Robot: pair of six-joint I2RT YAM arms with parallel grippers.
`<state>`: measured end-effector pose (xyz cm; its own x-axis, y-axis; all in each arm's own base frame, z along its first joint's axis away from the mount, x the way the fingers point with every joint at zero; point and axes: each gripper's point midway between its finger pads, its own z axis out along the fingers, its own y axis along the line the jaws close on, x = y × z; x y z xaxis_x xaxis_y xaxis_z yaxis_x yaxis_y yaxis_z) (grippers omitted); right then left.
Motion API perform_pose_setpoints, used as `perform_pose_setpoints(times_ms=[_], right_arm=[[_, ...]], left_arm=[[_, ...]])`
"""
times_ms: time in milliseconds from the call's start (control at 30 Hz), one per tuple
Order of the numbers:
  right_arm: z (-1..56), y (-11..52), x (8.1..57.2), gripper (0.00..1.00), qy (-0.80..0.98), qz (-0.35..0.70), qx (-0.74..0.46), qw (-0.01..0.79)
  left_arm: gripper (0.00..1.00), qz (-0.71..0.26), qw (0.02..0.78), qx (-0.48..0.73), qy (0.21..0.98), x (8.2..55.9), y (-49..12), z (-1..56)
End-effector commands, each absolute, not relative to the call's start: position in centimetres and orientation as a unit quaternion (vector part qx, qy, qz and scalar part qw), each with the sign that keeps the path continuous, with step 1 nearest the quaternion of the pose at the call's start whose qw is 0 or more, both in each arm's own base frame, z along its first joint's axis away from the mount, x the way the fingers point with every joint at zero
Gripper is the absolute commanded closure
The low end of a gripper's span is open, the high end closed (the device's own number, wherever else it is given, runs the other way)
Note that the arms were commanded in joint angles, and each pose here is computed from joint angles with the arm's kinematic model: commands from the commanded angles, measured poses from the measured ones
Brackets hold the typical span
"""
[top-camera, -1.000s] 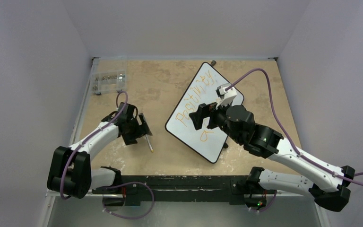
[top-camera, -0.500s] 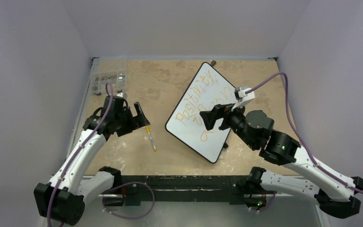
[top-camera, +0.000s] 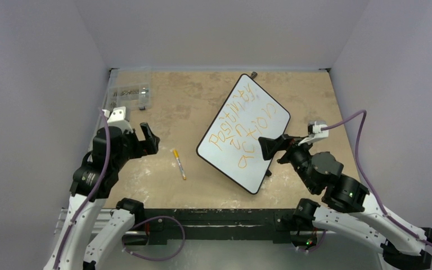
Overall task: Write a sentence on the whiteboard
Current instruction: Reset both arms
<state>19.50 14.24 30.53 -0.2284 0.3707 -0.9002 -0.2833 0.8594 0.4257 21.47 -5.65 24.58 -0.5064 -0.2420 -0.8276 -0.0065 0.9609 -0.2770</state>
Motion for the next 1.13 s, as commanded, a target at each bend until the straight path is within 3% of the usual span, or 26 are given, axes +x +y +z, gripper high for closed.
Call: perform_pose_setpoints(times_ms=[0,1100], right_arm=[[31.4,12.4,19.7,0.01,0.705,0.277,0.088,0.647],[34.2,11.8,19.4,0.01,0.688,0.291,0.093,0.658]], left_arm=[[0.0,-0.123,0.563,-0.034,0.816,21.7,-5.6,26.7],[0.0,-0.147,0.575,-0.012,0.805,20.4,-6.2,27.3]])
